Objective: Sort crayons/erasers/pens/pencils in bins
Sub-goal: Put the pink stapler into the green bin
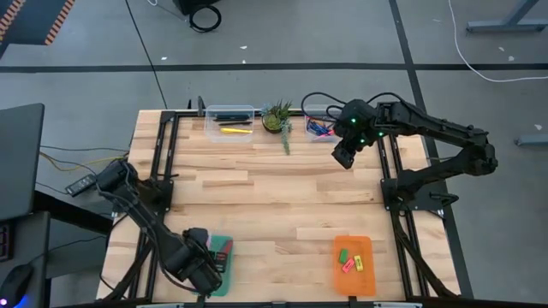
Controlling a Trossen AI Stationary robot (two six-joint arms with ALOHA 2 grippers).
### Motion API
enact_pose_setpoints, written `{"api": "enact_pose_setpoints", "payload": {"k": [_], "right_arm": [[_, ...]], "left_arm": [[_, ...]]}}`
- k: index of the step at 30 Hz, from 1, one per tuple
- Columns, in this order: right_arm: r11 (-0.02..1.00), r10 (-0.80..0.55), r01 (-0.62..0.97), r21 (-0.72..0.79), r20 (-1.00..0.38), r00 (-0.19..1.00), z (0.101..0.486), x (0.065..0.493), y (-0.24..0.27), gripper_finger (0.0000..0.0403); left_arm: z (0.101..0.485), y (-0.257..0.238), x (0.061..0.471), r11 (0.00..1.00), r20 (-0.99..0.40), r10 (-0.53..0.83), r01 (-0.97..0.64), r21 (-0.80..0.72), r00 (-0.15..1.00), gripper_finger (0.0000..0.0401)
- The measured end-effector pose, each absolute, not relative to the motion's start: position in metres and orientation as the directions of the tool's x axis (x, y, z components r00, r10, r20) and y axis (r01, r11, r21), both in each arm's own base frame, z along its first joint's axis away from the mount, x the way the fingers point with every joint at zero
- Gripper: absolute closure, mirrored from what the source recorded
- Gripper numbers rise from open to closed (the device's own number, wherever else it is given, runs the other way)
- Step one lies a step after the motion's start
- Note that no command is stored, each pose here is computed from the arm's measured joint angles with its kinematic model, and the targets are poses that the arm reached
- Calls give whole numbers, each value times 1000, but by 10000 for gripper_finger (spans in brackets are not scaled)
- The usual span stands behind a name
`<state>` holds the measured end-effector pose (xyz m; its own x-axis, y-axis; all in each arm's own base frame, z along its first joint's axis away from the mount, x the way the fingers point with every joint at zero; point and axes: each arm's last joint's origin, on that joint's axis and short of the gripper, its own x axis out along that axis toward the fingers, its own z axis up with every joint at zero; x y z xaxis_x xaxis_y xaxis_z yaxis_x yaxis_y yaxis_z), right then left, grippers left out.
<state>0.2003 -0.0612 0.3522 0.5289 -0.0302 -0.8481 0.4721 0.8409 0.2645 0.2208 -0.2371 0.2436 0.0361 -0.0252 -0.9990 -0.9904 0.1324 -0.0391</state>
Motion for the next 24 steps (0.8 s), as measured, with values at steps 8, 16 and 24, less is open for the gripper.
{"api": "enact_pose_setpoints", "payload": {"k": [8,16,24], "right_arm": [[852,-17,451,264,-848,530,352,202,-56,285],[848,-17,457,268,-848,530,352,202,-56,285],[848,-18,457,268,-848,530,352,202,-56,285]], "left_arm": [[221,-245,231,169,-1000,-2,-986,-8,8,245],[210,-247,235,165,-999,19,-986,28,-25,229],[219,-240,244,141,-1000,-13,-990,-5,3,170]]}}
